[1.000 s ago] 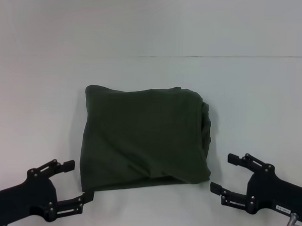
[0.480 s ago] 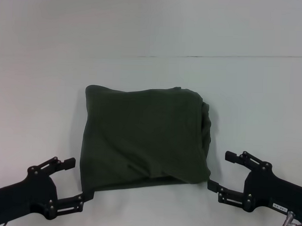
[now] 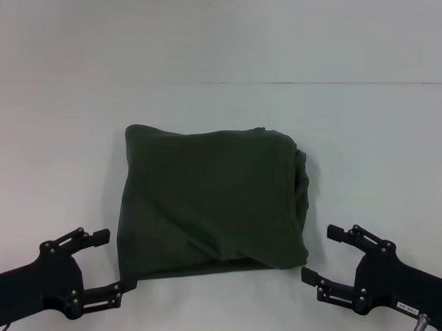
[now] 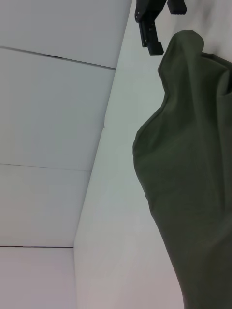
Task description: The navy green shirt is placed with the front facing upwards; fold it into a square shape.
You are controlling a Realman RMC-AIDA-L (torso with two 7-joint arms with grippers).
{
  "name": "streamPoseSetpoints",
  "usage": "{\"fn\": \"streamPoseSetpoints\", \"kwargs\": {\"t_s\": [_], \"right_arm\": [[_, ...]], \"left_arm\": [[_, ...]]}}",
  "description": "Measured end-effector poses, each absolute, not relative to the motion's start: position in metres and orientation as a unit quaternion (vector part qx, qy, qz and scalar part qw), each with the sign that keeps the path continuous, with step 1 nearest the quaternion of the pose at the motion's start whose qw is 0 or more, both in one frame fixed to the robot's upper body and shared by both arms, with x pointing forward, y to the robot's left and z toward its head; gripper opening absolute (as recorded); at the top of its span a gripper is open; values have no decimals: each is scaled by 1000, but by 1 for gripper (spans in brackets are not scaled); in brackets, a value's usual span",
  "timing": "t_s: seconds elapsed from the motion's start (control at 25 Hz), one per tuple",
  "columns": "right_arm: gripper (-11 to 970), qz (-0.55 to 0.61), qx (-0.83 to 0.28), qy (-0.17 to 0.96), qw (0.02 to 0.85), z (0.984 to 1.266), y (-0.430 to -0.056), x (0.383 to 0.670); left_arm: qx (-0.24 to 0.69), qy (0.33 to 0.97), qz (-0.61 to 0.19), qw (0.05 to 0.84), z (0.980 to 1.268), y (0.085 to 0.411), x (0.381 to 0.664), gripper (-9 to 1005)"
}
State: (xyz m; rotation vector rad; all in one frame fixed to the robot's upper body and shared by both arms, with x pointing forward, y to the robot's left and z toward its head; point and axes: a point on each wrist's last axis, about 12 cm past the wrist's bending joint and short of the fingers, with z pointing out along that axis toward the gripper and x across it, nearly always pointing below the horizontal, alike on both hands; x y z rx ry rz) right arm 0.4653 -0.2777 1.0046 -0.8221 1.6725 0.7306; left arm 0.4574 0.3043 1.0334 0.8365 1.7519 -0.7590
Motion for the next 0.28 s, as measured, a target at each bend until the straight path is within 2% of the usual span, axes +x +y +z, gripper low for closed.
{"fn": "streamPoseSetpoints", "kwargs": {"t_s": [0.28], "right_arm": [[932,308,-346,703,539,1004,-277,465]], "left_arm": [[345,727,-313,505,1033,304,458,919]]}}
